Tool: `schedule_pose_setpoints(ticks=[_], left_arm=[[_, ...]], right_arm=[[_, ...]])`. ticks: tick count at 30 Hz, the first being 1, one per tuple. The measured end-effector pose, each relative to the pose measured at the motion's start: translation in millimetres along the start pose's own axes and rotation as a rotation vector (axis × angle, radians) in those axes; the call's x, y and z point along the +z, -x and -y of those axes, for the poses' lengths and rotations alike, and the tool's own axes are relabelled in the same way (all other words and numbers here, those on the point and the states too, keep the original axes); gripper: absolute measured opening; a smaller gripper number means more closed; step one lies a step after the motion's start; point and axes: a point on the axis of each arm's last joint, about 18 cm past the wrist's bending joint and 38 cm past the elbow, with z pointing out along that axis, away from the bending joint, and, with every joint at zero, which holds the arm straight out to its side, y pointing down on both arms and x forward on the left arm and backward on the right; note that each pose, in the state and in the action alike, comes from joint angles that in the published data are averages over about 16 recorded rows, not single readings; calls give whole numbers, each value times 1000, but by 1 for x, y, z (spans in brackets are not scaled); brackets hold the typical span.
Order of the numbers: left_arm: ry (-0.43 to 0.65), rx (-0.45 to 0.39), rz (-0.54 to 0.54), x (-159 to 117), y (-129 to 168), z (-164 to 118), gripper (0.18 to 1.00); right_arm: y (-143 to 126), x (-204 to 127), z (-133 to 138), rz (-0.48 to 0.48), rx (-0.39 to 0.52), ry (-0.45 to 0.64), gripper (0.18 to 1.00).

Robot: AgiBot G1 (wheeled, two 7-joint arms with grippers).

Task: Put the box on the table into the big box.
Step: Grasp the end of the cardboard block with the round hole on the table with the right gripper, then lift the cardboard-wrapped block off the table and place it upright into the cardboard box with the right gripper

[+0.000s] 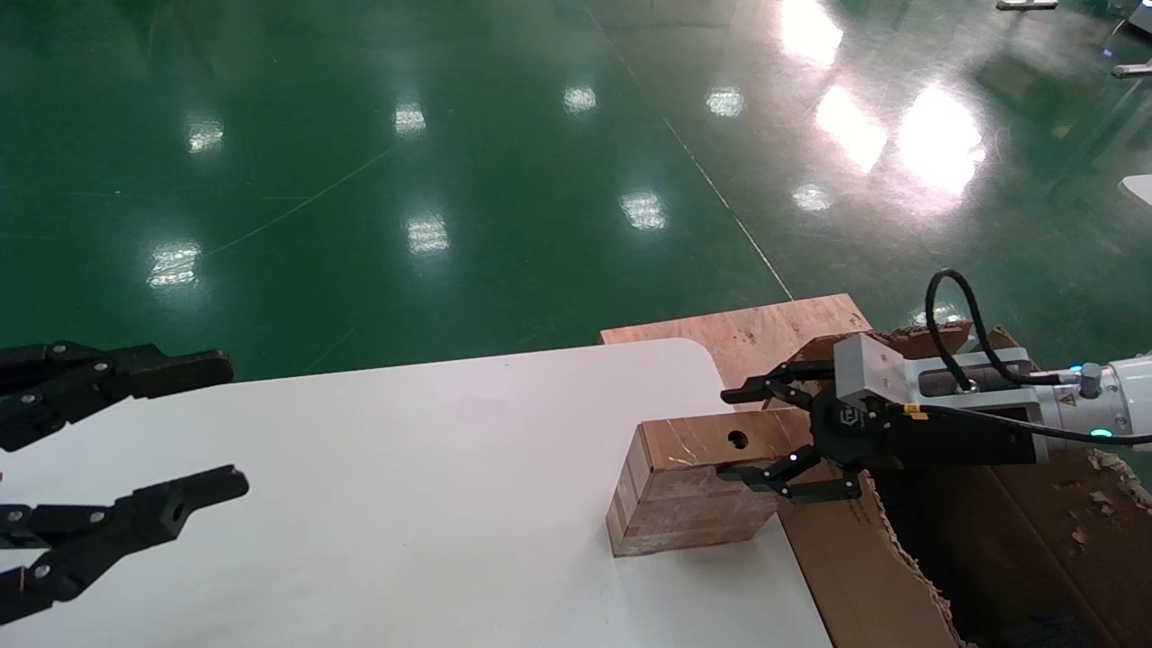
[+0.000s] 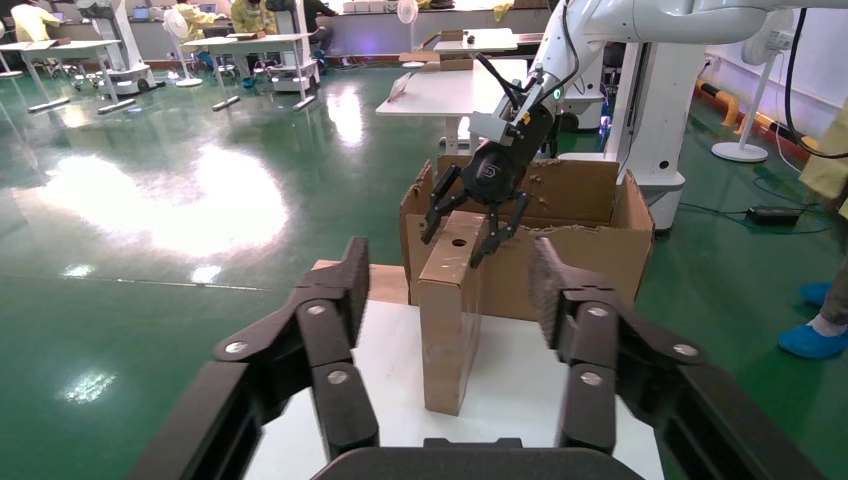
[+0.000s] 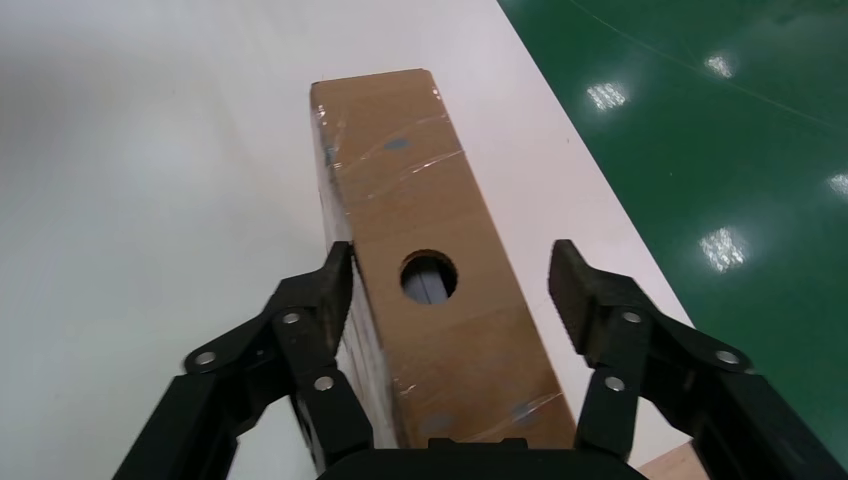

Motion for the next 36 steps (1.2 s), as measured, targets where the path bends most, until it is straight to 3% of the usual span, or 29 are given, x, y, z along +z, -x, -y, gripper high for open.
schedule_pose_setpoints(ticks=[11, 16, 25, 36], left_arm=[[0, 0, 0, 0, 0, 0, 758], [0, 0, 0, 0, 0, 0, 857], [0, 0, 0, 0, 0, 0, 957], [0, 0, 0, 0, 0, 0, 999]], right_arm=[[0, 0, 0, -1, 1, 1, 577], [-3, -2, 3, -7, 11, 4, 507], [-21, -31, 29, -86, 79, -5, 486], [-48, -114, 99, -310, 174, -111, 484]])
